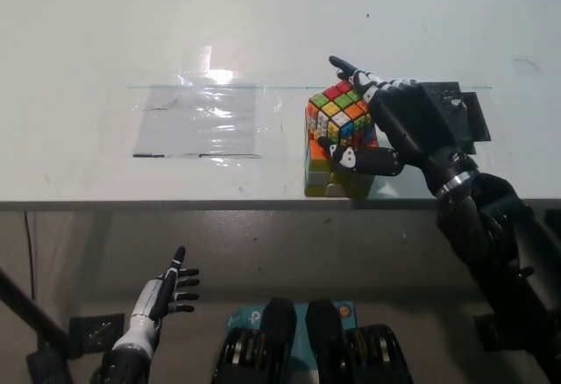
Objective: The robot uses its right hand to pick up the small cube kept on the middle on the desk and place it on the bigger cube kept next to it
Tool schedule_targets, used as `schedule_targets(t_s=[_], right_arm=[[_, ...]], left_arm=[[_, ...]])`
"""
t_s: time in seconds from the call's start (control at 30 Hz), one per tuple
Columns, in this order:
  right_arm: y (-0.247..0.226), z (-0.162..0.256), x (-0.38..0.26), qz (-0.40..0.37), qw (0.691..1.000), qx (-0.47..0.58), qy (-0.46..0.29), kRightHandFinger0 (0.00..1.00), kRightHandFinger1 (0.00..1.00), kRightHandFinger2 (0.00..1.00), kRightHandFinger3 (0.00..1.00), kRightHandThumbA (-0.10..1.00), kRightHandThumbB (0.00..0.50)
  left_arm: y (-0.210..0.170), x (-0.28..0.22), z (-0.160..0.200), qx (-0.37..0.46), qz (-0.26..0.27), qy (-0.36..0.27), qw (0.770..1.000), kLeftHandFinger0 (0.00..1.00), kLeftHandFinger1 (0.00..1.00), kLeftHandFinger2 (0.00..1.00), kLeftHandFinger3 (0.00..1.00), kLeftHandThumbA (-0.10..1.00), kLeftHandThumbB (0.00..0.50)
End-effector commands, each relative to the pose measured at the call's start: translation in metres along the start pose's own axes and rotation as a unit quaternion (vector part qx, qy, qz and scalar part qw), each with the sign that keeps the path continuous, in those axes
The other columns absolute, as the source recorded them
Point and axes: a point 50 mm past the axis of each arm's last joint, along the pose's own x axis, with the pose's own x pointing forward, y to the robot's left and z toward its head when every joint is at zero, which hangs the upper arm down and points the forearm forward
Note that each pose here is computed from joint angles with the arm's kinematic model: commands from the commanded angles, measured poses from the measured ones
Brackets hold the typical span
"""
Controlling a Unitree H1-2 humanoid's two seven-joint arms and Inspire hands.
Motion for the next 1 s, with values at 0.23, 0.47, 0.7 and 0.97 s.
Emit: schedule_targets(t_s=[0.23,0.47,0.7,0.97], right_arm=[[-0.0178,0.0019,0.0071,-0.010,0.999,-0.033,-0.010,0.18,0.36,0.73,1.00,0.63,0.254],[-0.0194,0.0010,0.0057,-0.013,0.999,-0.044,-0.008,0.20,0.39,0.86,1.00,0.65,0.274],[-0.0208,0.0021,0.0058,-0.025,0.996,-0.090,-0.005,1.00,1.00,1.00,1.00,0.88,0.439],[-0.0237,0.0101,0.0086,-0.030,0.994,-0.104,-0.013,1.00,1.00,1.00,1.00,1.00,0.500]], left_arm=[[0.0038,0.0075,0.0200,0.002,0.006,-0.035,0.999,0.66,0.65,0.71,0.72,0.96,0.085],[0.0042,0.0077,0.0166,0.007,0.005,-0.034,0.999,0.62,0.62,0.69,0.71,0.97,0.110],[0.0035,0.0064,0.0188,-0.006,0.009,-0.027,1.000,0.62,0.62,0.69,0.69,0.95,0.113],[0.0040,0.0070,0.0167,-0.003,0.005,-0.036,0.999,0.61,0.62,0.68,0.69,0.95,0.088]])
